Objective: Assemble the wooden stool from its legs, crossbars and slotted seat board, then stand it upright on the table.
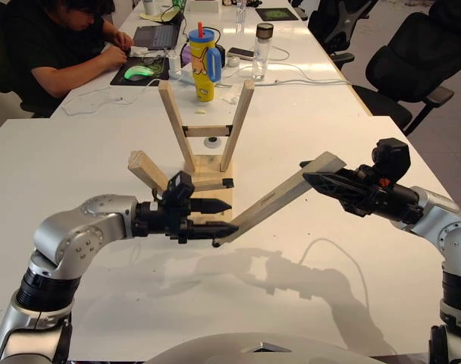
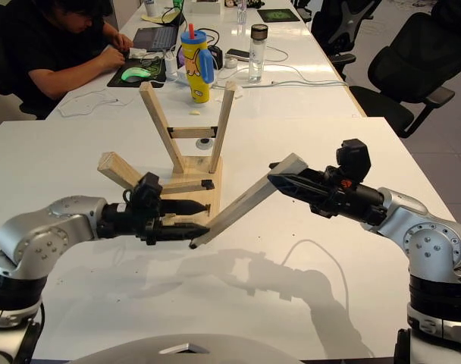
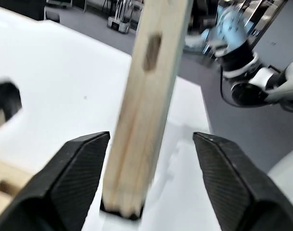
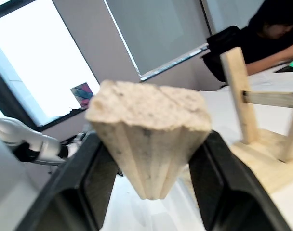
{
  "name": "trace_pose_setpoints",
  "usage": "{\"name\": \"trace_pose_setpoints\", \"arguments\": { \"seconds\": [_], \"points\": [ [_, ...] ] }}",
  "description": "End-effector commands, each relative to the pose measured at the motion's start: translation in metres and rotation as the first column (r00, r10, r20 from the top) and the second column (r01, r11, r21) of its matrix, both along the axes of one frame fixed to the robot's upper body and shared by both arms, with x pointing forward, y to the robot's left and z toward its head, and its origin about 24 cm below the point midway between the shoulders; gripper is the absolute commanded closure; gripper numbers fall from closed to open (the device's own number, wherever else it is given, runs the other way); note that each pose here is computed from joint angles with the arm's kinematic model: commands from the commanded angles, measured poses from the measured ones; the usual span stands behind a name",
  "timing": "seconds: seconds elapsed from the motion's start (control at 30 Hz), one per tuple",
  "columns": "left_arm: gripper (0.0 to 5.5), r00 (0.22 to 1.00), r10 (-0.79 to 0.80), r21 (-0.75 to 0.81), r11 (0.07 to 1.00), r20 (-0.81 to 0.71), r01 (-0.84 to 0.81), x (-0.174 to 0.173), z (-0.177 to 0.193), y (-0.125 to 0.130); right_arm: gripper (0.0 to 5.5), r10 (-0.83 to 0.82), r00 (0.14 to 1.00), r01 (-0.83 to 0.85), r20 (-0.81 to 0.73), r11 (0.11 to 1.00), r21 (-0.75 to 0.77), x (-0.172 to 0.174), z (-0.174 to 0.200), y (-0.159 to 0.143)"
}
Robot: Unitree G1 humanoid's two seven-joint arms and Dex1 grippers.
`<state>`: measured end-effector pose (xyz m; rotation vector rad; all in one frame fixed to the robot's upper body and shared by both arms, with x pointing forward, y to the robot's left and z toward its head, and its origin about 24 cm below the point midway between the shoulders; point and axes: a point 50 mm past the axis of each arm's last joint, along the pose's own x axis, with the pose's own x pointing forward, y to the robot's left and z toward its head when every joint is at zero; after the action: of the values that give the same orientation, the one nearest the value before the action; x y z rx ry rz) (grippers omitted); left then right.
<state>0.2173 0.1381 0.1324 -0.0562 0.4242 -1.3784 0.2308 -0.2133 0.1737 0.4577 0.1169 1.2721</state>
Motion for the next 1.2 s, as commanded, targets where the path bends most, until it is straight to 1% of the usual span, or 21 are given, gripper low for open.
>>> {"name": "trace_pose_setpoints", "arguments": {
  "seconds": [0.03,0.1,0.2,0.27,0.37,0.53,0.6,0.73,0.97,1.1,1.2],
  "points": [
    [2.2,0.998,0.037,0.124,0.991,0.044,-0.042,-0.008,-0.022,0.006,3.46,-0.035,0.995,0.04,0.091,0.998,-0.057,0.014,0.006,-0.007],
    [2.2,0.988,0.106,0.16,0.979,0.113,-0.124,-0.001,-0.031,0.009,3.46,-0.062,0.987,0.073,0.15,0.995,-0.07,0.024,0.009,-0.006],
    [2.2,0.973,0.122,0.207,0.965,0.196,-0.162,0.002,-0.041,0.002,3.46,-0.077,0.975,0.094,0.208,0.993,-0.07,0.039,0.007,0.002],
    [2.2,0.962,0.135,0.214,0.959,0.239,-0.188,0.006,-0.043,-0.003,3.46,-0.057,0.972,0.079,0.227,0.993,-0.092,0.046,0.004,0.008],
    [2.2,0.954,0.116,0.287,0.938,0.276,-0.196,0.01,-0.054,-0.004,3.46,-0.006,0.971,0.041,0.24,0.989,-0.142,0.055,-0.004,0.015],
    [2.2,0.956,0.074,0.38,0.907,0.284,-0.183,0.01,-0.068,0.0,3.46,0.062,0.961,-0.006,0.269,0.979,-0.204,0.061,-0.009,0.024],
    [2.2,0.961,0.039,0.43,0.889,0.274,-0.158,0.007,-0.075,0.004,3.46,0.071,0.959,-0.018,0.273,0.981,-0.191,0.064,-0.008,0.026],
    [2.2,0.969,0.019,0.49,0.86,0.245,-0.141,0.006,-0.084,0.013,3.46,0.122,0.948,-0.048,0.295,0.968,-0.246,0.067,-0.008,0.031],
    [2.2,0.972,0.021,0.497,0.857,0.233,-0.137,0.008,-0.091,0.013,3.46,0.249,0.901,-0.097,0.354,0.914,-0.394,0.079,0.001,0.042],
    [2.2,0.972,0.026,0.5,0.854,0.233,-0.143,0.009,-0.094,0.012,3.46,0.305,0.89,-0.125,0.34,0.878,-0.462,0.082,0.005,0.044],
    [2.2,0.973,0.031,0.492,0.859,0.23,-0.144,0.009,-0.096,0.009,3.46,0.344,0.881,-0.138,0.325,0.843,-0.52,0.083,0.005,0.053]
  ]
}}
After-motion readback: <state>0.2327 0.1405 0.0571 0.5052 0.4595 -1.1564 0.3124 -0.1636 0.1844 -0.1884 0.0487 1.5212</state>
